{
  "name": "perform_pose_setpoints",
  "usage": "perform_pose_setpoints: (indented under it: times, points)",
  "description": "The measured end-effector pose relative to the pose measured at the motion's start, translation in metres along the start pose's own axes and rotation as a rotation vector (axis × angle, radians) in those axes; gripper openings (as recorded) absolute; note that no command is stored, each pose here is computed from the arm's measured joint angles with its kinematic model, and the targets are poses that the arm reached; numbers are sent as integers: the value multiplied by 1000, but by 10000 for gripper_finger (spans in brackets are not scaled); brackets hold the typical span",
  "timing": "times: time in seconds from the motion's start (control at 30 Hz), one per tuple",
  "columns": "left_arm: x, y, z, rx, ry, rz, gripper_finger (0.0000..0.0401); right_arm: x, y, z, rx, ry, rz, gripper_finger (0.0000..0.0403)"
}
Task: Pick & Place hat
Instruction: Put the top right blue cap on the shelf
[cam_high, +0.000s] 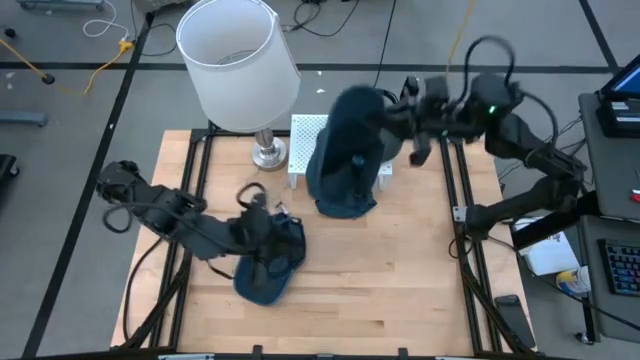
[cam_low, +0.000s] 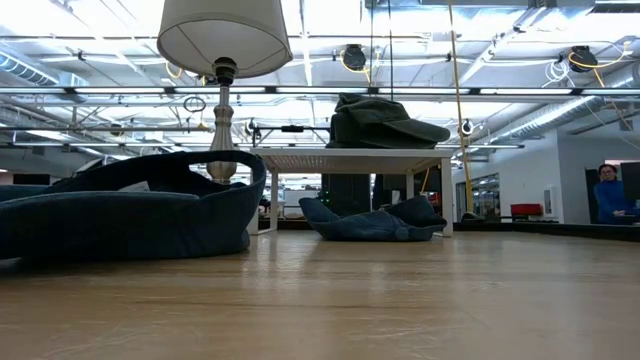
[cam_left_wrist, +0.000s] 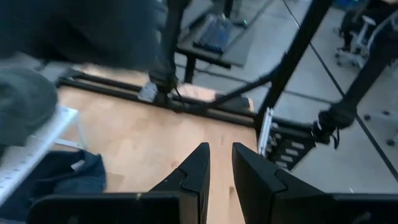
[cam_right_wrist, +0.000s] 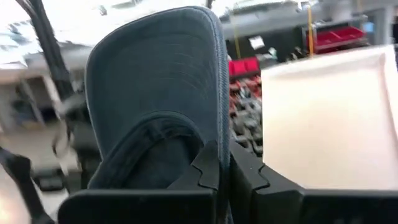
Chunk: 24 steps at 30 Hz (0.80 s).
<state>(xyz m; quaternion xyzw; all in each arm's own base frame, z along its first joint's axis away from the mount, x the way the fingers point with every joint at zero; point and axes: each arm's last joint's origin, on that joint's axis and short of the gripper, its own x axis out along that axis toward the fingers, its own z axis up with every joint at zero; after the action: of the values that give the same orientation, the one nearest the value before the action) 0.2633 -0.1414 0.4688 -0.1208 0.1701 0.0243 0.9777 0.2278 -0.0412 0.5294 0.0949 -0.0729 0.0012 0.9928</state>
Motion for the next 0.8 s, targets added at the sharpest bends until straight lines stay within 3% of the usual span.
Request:
perform_pose_setpoints:
  times: [0.3,0.5,0.8]
  points:
    - [-48,-4,5,-6,-132,98,72,25,74,-40,-124,96,-188,0]
    - [-67,-9,-1,-21,-118,73,72,38,124,-71,-213,138,-307,0]
    - [-75,-17,-12,-97,-44,0,72,45,178,-114,-295,190,-449,1]
